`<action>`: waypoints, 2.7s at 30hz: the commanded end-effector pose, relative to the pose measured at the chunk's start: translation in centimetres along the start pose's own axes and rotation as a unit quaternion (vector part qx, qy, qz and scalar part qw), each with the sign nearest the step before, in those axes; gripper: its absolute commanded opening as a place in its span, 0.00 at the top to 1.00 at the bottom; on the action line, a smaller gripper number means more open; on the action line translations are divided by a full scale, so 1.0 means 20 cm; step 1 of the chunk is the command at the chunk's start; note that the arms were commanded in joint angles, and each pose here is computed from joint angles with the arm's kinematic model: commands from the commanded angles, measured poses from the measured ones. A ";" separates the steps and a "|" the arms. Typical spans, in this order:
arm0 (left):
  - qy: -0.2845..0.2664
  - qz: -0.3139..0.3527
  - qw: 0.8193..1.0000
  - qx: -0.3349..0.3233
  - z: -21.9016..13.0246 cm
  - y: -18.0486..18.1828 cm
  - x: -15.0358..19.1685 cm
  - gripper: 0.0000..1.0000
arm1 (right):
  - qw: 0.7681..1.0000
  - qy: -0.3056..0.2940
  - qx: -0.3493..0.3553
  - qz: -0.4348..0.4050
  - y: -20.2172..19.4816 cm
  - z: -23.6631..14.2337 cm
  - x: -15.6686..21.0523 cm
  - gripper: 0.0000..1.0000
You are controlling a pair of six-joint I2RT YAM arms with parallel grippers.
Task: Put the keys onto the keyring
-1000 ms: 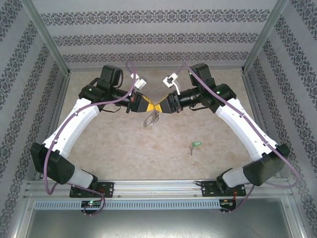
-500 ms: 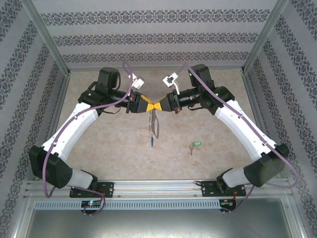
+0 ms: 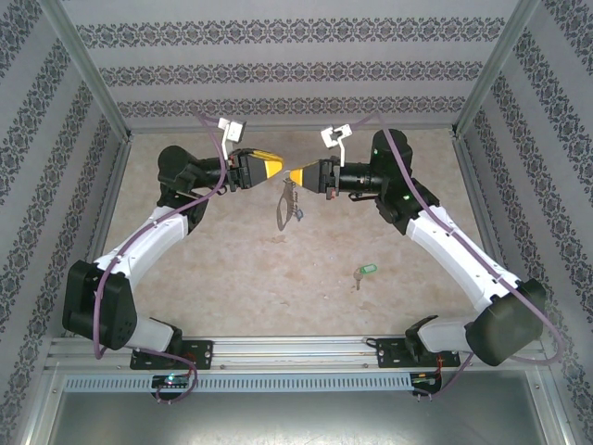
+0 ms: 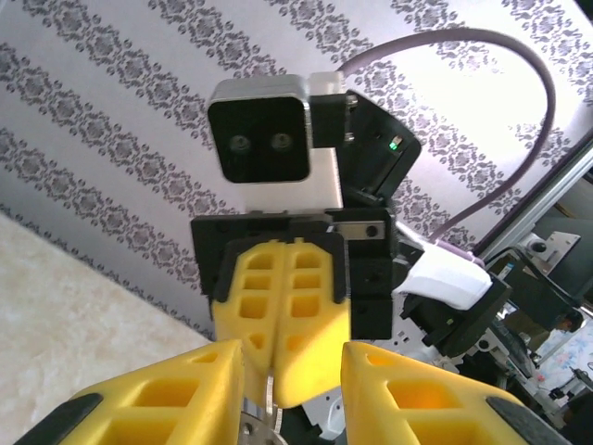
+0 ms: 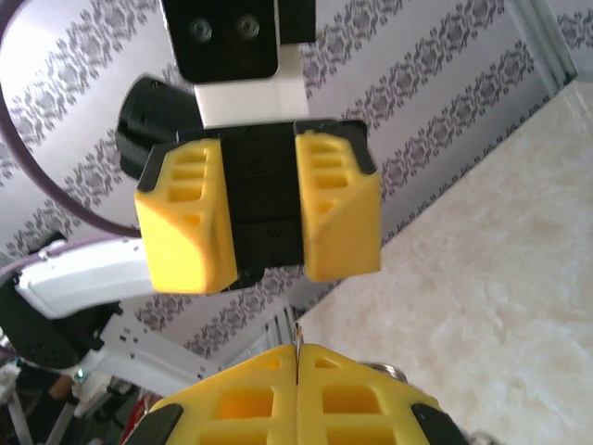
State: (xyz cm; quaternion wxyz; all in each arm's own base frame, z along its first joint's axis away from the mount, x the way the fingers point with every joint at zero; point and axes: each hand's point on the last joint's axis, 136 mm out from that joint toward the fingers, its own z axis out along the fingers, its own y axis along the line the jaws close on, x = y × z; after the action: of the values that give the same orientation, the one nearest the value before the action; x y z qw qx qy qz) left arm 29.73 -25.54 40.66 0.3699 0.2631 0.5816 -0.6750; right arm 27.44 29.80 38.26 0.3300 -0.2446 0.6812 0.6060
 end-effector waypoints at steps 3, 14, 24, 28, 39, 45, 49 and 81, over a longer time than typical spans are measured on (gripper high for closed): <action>-0.014 0.041 0.999 0.030 0.00 -0.13 -0.07 0.68 | 0.994 -0.102 -0.025 -0.023 0.11 -0.07 -0.19 1.00; -0.004 0.032 0.999 0.020 0.01 -0.10 -0.05 0.67 | 0.992 -0.116 -0.032 -0.022 0.11 -0.07 -0.20 1.00; 0.019 0.024 0.999 0.032 0.09 -0.08 -0.02 0.76 | 0.993 -0.114 -0.027 -0.026 0.10 -0.06 -0.18 1.00; 0.030 0.016 0.999 0.037 0.12 -0.07 0.02 0.81 | 0.993 -0.111 -0.027 -0.027 0.10 -0.05 -0.18 1.00; 0.021 0.011 0.999 0.028 0.11 -0.05 0.02 0.69 | 0.994 -0.103 -0.023 -0.030 0.10 -0.06 -0.15 1.00; 0.020 0.010 1.000 0.017 0.11 -0.02 0.03 0.68 | 0.994 -0.106 -0.024 -0.034 0.11 -0.06 -0.15 1.00; 0.020 0.009 1.000 0.014 0.11 -0.02 0.03 0.68 | 0.993 -0.111 -0.022 -0.036 0.11 -0.07 -0.14 1.00; 0.191 0.037 0.980 -0.028 0.03 -0.14 0.33 1.00 | 0.996 0.061 0.051 -0.049 0.13 -0.21 0.06 0.53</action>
State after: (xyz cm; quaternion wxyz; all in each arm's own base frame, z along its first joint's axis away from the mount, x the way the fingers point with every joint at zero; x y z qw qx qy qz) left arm 25.68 -27.22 36.97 0.2982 0.3727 0.6629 -0.5769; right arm 26.06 25.78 40.22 0.3711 -0.2572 0.7148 0.5340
